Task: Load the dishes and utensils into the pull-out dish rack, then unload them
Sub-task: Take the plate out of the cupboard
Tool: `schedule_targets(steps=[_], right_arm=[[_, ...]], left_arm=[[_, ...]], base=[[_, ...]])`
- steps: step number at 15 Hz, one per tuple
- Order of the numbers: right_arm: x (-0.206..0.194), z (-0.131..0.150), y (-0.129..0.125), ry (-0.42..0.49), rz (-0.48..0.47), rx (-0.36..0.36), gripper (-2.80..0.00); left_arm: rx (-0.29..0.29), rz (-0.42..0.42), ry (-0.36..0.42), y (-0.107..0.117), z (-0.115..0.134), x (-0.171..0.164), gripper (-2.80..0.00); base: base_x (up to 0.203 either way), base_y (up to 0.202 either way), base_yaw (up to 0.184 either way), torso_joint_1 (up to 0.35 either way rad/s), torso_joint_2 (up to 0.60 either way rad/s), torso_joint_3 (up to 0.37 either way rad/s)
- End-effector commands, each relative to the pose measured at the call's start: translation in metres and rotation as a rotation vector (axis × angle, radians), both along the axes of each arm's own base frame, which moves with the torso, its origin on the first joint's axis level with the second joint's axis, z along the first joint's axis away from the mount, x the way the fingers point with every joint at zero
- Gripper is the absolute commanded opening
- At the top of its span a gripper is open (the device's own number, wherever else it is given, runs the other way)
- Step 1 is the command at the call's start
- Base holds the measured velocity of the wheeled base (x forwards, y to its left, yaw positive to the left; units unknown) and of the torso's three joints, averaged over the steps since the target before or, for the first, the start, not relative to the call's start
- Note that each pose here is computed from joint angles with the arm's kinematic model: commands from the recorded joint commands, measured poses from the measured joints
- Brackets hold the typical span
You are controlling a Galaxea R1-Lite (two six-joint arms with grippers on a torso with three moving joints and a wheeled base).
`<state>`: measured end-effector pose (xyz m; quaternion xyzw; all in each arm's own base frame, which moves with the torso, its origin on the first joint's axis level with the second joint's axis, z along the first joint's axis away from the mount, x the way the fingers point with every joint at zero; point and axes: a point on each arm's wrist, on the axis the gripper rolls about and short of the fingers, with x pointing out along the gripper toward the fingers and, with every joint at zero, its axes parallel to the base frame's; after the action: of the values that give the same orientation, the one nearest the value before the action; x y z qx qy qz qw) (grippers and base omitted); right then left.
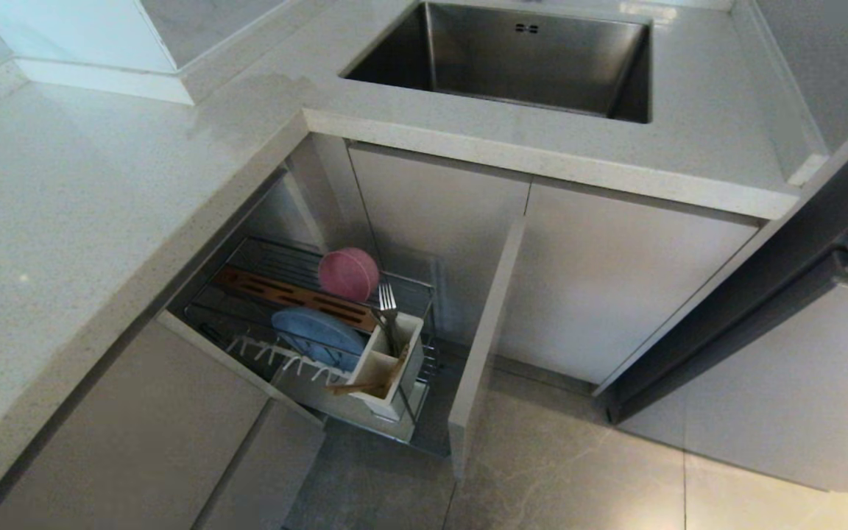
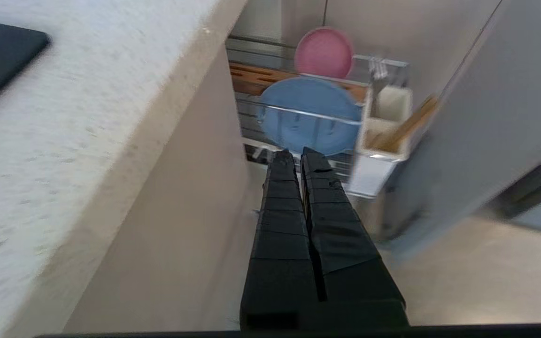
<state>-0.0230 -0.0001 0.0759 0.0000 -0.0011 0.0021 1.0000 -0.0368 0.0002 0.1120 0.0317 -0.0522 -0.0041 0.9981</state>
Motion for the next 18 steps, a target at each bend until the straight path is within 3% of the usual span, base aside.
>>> schedule_targets(steps=[1, 2, 5, 18], right_arm=[[0.0, 0.0, 0.0, 0.001, 0.0, 0.0, -2.8], [0.0, 0.0, 0.0, 0.001, 0.0, 0.0, -2.8], [0.0, 0.0, 0.0, 0.002, 0.0, 0.0, -2.8], [0.0, 0.0, 0.0, 0.001, 0.0, 0.0, -2.8]], left_arm=[[0.018, 0.003, -0.028, 0.0, -0.018, 0.011, -2.8], [0.018, 0.007, -0.019, 0.0, -0.025, 0.013, -2.8], [-0.032, 0.004, 0.106, 0.0, -0.037, 0.014, -2.8], [-0.05, 0.004, 0.103, 0.0, -0.037, 0.014, -2.8]], base=[[0.0, 0.0, 0.0, 0.0, 0.0, 0.0], [0.0, 0.0, 0.0, 0.0, 0.0, 0.0], [0.0, 0.0, 0.0, 0.0, 0.0, 0.0], [0.0, 0.0, 0.0, 0.0, 0.0, 0.0]])
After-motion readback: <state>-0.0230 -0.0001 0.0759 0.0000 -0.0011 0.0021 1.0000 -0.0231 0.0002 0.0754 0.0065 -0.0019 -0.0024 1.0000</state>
